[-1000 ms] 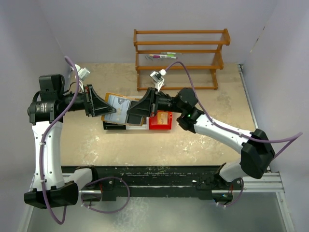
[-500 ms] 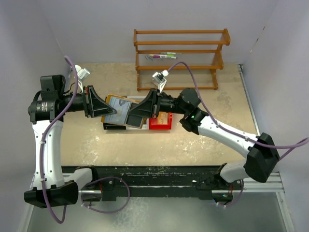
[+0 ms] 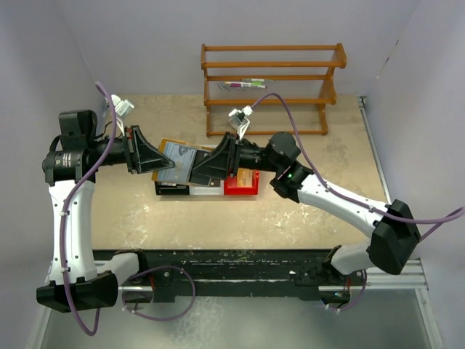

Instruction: Take the credit cards out of the card holder

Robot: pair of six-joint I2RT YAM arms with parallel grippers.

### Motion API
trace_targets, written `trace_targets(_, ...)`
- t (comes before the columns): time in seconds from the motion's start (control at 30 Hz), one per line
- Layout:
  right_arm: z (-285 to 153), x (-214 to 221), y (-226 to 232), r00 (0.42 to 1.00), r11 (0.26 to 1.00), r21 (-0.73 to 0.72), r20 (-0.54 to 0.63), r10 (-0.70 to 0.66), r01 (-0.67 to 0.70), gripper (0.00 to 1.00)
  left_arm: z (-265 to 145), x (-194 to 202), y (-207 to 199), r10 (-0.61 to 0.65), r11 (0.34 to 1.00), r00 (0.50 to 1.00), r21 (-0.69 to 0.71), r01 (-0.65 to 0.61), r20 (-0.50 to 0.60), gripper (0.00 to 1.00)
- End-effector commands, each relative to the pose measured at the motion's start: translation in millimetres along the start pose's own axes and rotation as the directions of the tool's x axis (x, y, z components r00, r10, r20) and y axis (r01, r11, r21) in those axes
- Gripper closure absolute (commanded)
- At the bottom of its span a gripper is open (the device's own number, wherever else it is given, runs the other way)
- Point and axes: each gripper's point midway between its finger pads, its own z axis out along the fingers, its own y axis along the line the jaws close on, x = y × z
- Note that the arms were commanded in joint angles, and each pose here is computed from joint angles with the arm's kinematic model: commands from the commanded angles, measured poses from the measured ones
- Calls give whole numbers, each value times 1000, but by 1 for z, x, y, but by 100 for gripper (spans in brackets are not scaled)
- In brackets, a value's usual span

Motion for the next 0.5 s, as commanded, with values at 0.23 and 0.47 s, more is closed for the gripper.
trace_targets(0.23, 14, -23, 19, 998, 995, -95, 54, -24, 29, 57, 0, -5, -14, 30, 998, 1000, 57, -30, 10, 99)
trace_targets(0.47, 19, -23, 19, 999, 991, -134, 44, 4, 2, 81, 1, -3, -6, 21, 999, 1000, 46, -21, 7, 99)
